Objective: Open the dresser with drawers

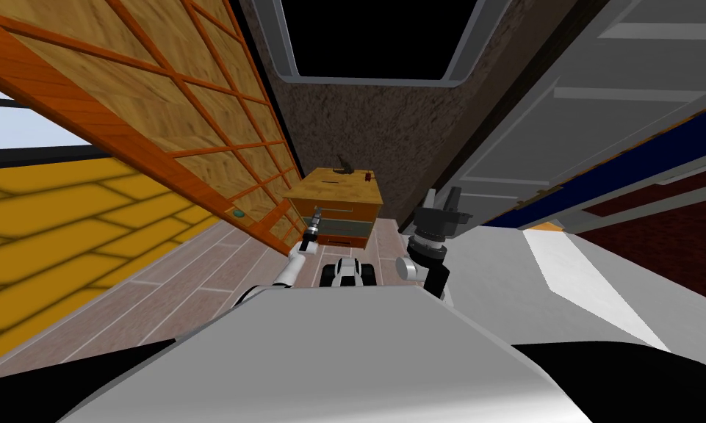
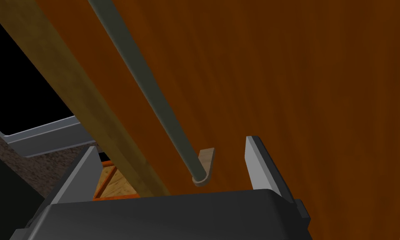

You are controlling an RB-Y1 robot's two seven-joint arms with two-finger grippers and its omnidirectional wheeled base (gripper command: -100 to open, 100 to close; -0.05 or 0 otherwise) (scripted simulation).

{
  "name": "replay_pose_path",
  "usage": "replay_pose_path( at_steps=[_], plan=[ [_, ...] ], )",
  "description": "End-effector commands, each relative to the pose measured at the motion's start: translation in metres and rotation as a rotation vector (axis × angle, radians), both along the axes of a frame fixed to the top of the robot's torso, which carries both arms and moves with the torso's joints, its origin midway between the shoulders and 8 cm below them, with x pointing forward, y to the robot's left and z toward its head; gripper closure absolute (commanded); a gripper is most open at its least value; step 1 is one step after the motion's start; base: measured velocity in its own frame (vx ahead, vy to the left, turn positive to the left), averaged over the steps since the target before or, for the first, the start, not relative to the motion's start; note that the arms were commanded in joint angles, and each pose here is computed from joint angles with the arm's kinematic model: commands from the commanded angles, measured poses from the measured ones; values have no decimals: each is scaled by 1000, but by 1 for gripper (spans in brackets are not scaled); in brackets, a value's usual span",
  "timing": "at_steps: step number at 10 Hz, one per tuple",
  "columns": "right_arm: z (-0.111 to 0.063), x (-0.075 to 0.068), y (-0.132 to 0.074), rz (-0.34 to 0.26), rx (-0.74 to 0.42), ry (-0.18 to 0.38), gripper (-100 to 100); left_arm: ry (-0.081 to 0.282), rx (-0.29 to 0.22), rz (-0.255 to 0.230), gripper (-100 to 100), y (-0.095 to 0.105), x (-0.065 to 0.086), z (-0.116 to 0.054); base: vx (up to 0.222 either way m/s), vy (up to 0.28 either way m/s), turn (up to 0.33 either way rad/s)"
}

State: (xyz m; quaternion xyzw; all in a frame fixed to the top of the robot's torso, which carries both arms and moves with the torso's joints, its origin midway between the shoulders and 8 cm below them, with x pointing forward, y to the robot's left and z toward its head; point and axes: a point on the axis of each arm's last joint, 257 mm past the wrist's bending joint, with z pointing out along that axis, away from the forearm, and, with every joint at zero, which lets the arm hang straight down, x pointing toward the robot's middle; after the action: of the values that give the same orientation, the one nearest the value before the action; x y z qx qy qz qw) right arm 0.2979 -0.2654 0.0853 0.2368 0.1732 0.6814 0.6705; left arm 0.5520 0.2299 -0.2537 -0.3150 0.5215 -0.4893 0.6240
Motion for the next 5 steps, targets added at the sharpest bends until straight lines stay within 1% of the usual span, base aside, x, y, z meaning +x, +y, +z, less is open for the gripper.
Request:
replay_pose_path(
  at_steps=[1,4,5],
  plan=[
    [0,0,0,0,0,0,0,29,-8,-1,-100,-7,12,1,-51,-29,10],
    [0,0,0,0,0,0,0,52,-20,-5,-100,-16,22,3,-46,-16,9],
    [0,0,0,0,0,0,0,61,-29,-8,-100,-22,26,3,-39,-11,9]
  ],
)
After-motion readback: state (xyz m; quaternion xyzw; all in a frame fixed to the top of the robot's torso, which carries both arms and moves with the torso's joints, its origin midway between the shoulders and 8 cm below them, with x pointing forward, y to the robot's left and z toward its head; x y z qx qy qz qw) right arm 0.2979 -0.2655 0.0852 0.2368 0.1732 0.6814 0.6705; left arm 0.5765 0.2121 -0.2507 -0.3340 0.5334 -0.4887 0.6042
